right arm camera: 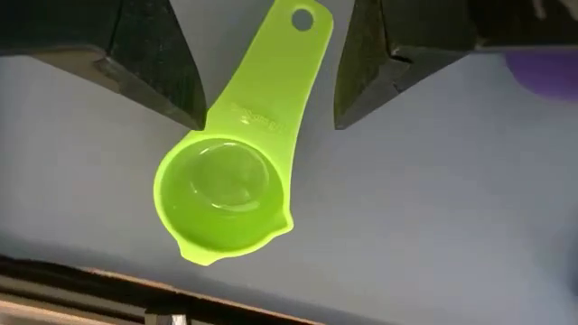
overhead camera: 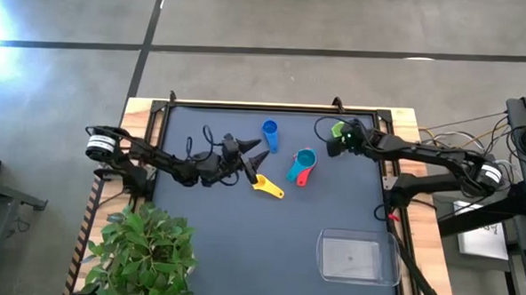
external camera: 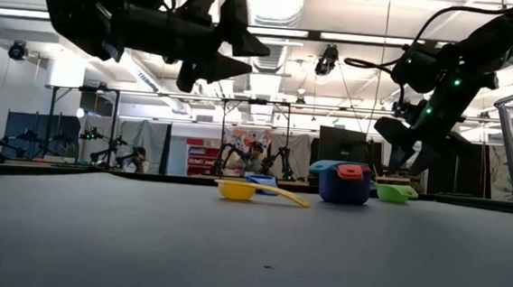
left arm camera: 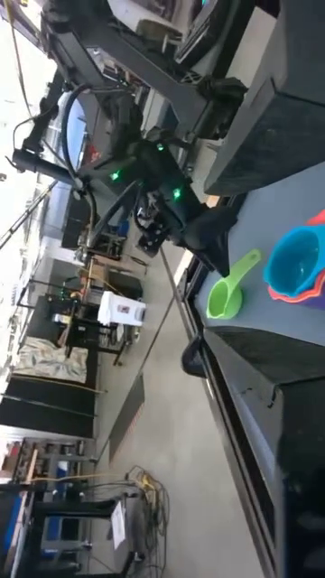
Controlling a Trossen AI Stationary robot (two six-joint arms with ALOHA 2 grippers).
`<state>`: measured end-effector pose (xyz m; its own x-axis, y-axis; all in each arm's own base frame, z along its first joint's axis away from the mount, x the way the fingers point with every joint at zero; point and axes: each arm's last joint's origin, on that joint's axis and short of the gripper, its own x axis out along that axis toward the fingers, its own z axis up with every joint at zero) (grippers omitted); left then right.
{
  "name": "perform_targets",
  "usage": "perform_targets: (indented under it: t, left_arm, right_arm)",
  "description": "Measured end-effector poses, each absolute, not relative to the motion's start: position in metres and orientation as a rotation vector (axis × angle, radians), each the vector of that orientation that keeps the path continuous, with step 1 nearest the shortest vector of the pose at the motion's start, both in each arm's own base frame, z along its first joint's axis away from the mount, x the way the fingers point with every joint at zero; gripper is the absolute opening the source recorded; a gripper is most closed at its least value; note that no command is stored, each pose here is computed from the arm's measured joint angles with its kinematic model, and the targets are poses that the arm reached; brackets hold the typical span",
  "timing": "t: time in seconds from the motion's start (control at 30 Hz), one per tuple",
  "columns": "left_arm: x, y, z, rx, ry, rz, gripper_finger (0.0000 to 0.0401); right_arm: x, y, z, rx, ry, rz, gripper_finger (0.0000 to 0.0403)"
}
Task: Nest measuring cups in basket
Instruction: Stack the green measuring cup on top of the light blue measuring cup
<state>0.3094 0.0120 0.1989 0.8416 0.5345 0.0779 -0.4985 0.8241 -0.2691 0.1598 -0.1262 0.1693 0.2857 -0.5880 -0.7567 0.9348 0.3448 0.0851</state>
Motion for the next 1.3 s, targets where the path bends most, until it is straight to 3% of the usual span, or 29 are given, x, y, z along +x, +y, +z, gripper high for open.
perform_targets:
  t: [0.23,0.7,0.87,1.07,1.3]
  left_arm:
    - [0.306,0.012,0.197,-0.252,-0.165,0.549,0.0232]
    - [0.307,0.011,0.198,-0.253,-0.167,0.529,0.0232]
    - [0.307,0.011,0.198,-0.252,-0.167,0.529,0.0232]
    - [0.307,0.011,0.198,-0.252,-0.167,0.529,0.0232]
    - [0.307,0.011,0.198,-0.252,-0.167,0.529,0.0232]
  right_arm:
    - [0.164,-0.129,0.159,0.700,0.693,-1.160,0.0244]
    - [0.175,-0.137,0.134,0.702,0.764,-1.171,0.0240]
    - [0.177,-0.138,0.134,0.700,0.776,-1.171,0.0207]
    - [0.176,-0.138,0.138,0.710,0.760,-1.164,0.0128]
    - [0.177,-0.135,0.145,0.758,0.726,-1.097,0.0123]
